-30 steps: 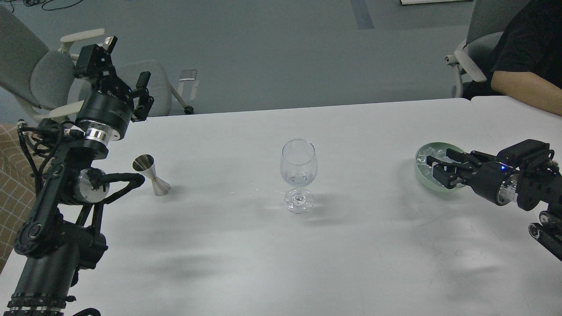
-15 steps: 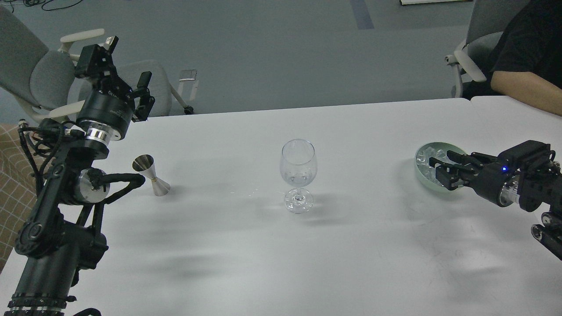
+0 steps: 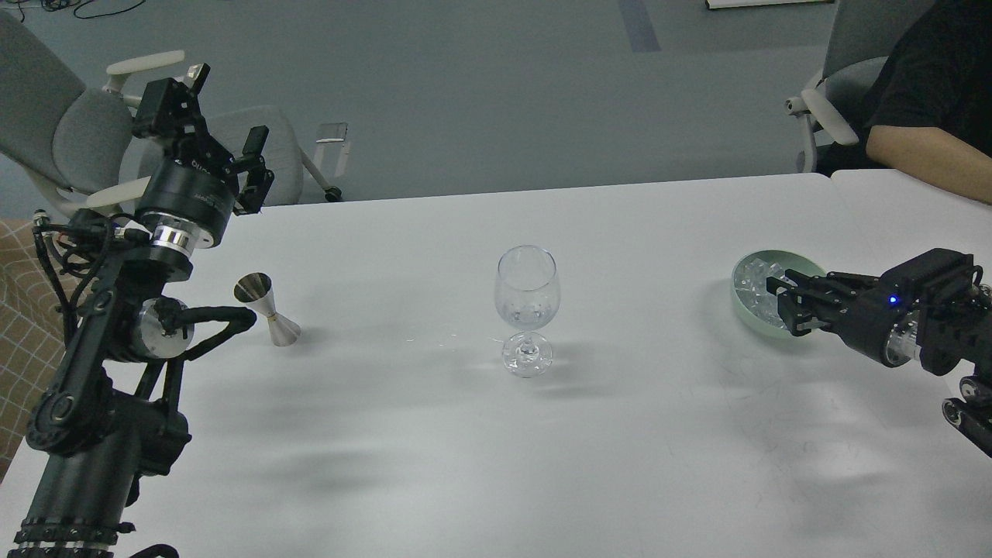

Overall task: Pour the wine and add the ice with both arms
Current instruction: 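Reach the right gripper into the green bowl and grasp ice, then lift the ice with the right gripper and move it over the glass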

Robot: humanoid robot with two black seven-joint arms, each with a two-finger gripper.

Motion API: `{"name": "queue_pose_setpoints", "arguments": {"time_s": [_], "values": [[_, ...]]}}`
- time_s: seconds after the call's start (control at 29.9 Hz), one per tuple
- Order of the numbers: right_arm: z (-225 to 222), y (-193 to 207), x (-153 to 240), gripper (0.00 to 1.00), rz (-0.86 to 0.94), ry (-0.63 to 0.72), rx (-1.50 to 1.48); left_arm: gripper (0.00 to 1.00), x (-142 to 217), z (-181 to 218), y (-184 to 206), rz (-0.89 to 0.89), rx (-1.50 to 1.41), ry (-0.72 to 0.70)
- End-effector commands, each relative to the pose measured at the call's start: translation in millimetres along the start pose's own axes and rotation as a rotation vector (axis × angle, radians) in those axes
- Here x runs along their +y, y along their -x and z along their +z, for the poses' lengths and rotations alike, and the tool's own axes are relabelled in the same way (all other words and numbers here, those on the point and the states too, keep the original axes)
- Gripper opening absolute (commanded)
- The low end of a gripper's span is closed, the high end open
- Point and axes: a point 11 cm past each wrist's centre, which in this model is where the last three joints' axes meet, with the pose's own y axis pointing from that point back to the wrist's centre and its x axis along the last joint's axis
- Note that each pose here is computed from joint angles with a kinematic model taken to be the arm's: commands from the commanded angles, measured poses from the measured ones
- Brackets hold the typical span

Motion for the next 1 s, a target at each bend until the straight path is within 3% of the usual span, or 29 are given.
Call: {"name": "queue_pose_setpoints", "arguments": {"time_s": [0.0, 0.23, 0.43, 0.7, 0.84, 0.97], "values": [[4, -3, -1, 0.00, 0.007, 0.035, -0.001, 0.98, 0, 0, 0, -0.002, -0.001, 0.000], [12, -37, 16, 0.00, 0.058, 0.034, 0.044, 0.98, 0, 1, 3, -0.007, 0.003, 0.003], [11, -97, 46, 0.00, 0.147, -0.002, 0.080, 0.98, 0, 0, 3, -0.008, 0.004, 0.003], [-58, -194, 63, 0.00, 0.264, -0.222, 0.101, 0.98, -1, 1, 3, -0.008, 0.004, 0.003], [-75, -218, 63, 0.00, 0.271, -0.268, 0.141, 0.98, -1, 1, 4, -0.010, 0.004, 0.003], [-131, -256, 46, 0.00, 0.241, -0.406, 0.182, 0.98, -1, 1, 4, -0.010, 0.004, 0.002]]}}
